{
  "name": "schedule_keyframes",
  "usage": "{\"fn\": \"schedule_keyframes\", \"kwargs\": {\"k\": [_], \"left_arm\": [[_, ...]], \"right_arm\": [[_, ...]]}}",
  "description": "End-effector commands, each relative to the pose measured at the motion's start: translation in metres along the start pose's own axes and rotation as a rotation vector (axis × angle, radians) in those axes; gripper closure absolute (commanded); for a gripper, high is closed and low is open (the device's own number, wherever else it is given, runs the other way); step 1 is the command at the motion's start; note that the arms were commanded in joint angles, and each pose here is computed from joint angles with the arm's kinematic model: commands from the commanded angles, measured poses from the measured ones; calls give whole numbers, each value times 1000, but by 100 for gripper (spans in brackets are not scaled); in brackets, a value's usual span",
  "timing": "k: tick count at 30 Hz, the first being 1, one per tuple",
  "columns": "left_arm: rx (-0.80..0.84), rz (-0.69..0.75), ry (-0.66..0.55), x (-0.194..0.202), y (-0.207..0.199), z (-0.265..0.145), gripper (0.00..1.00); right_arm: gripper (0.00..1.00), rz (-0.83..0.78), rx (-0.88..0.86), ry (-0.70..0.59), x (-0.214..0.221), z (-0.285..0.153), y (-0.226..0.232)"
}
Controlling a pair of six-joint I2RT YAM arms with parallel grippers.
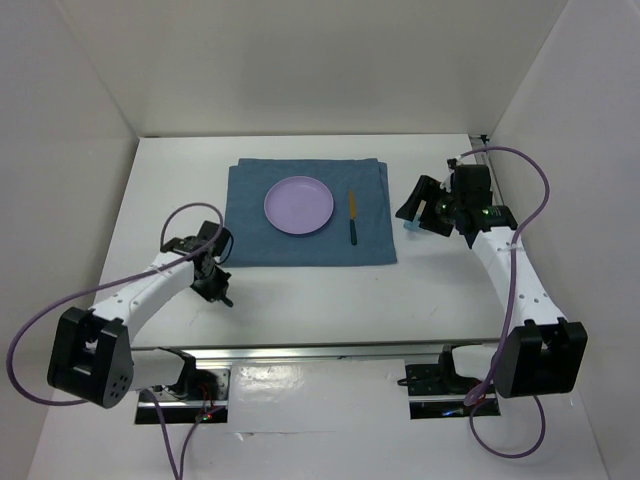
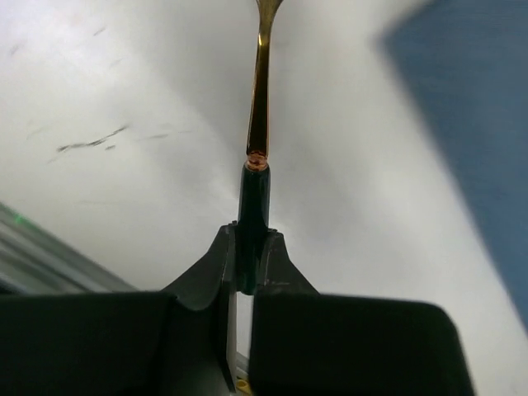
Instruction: Set the dinner table for one person
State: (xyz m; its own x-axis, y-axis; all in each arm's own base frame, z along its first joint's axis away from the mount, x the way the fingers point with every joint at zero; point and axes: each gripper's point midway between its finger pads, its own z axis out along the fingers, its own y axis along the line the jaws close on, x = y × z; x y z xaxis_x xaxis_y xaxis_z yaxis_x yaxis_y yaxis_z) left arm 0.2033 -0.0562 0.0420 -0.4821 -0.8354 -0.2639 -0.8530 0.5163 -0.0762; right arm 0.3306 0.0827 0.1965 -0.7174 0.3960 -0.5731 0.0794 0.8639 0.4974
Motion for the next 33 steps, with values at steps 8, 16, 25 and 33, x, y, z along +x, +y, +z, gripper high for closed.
{"fn": "schedule_keyframes", "kwargs": {"k": [8, 16, 25, 33], "left_arm": [[172, 712, -273, -38, -143, -75, 100], [100, 918, -176, -50, -210, -29, 100], [58, 935, -110, -59, -209, 10, 100], [53, 966, -56, -60, -215, 38, 100]], "right_arm": [[20, -22, 5, -65, -18, -2, 6], [20, -34, 66, -110, -28, -18, 1], [20, -37, 97, -95, -21, -18, -8], [20, -35, 101, -87, -21, -13, -10]]}}
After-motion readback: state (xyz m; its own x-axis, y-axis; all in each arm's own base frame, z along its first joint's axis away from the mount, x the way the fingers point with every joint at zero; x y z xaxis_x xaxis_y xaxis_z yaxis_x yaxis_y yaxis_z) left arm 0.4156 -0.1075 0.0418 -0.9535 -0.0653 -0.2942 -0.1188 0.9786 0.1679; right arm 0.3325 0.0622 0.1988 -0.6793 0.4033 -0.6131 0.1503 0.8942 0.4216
